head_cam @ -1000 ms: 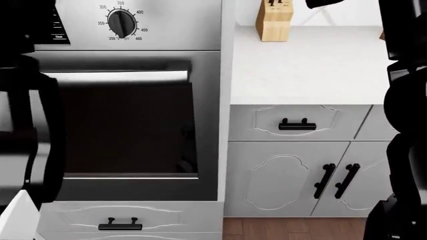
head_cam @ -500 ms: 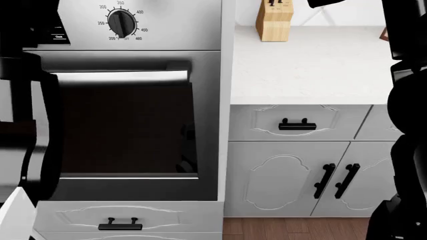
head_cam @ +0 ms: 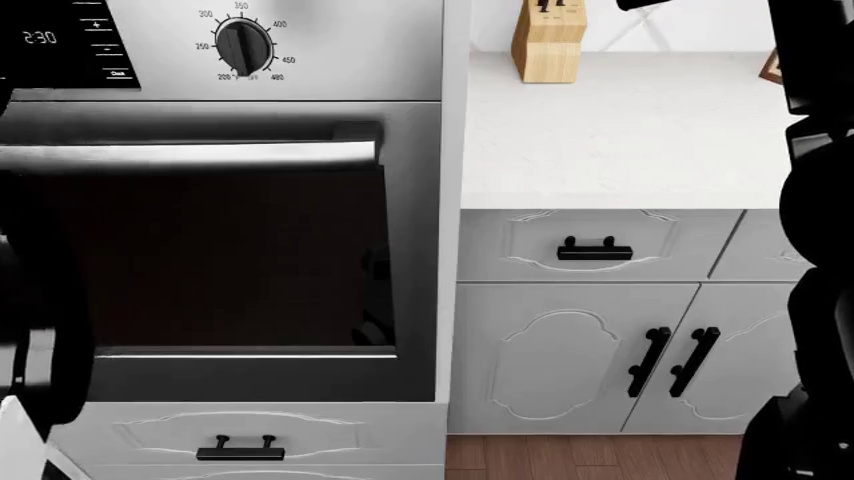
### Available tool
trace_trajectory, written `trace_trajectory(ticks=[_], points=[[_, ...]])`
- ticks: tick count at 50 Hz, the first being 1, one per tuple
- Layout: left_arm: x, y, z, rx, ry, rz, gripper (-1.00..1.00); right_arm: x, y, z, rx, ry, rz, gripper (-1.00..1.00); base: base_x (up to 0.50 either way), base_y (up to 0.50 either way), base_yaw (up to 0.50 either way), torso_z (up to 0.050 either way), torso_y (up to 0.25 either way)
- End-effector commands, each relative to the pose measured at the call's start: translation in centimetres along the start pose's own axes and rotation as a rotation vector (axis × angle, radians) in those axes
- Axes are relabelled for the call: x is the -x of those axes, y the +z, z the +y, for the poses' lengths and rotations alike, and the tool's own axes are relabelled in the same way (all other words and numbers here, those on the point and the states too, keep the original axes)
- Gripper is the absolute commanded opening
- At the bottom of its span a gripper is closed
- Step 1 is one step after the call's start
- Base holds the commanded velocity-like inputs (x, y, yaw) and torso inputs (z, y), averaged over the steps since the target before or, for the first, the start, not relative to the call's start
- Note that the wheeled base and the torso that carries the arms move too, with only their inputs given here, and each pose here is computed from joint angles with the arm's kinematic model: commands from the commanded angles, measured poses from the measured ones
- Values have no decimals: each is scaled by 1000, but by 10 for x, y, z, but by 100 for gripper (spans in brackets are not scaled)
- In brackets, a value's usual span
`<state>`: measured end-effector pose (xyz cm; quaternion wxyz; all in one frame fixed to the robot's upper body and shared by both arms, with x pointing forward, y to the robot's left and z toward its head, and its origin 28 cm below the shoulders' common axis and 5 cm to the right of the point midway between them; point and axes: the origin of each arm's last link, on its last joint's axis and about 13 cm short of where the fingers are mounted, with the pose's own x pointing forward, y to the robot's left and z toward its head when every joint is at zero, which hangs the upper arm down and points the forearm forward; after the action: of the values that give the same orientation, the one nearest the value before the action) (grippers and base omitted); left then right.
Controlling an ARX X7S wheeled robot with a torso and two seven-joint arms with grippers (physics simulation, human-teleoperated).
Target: Open the microwave door
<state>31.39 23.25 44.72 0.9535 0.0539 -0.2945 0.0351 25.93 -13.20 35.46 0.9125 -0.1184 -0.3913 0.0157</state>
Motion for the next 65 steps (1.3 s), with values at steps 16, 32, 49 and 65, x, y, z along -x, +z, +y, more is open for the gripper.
trace_trajectory(ticks=[16, 32, 49, 65], points=[[60, 22, 14, 42, -76, 5, -100, -4, -2, 4, 9, 8, -4, 100, -1, -1, -1, 0, 0], [76, 32, 17, 49, -94, -1, -100, -4, -3, 5, 9, 9, -8, 100, -1, -3, -1, 0, 0], [79, 36, 21, 45, -89, -16, 100, -3, -3, 5, 6, 9, -4, 100, -1, -2, -1, 0, 0], [81, 38, 29, 25, -58, -29, 100, -1, 3, 3, 7, 7, -4, 100, 0, 0, 0, 0, 0]])
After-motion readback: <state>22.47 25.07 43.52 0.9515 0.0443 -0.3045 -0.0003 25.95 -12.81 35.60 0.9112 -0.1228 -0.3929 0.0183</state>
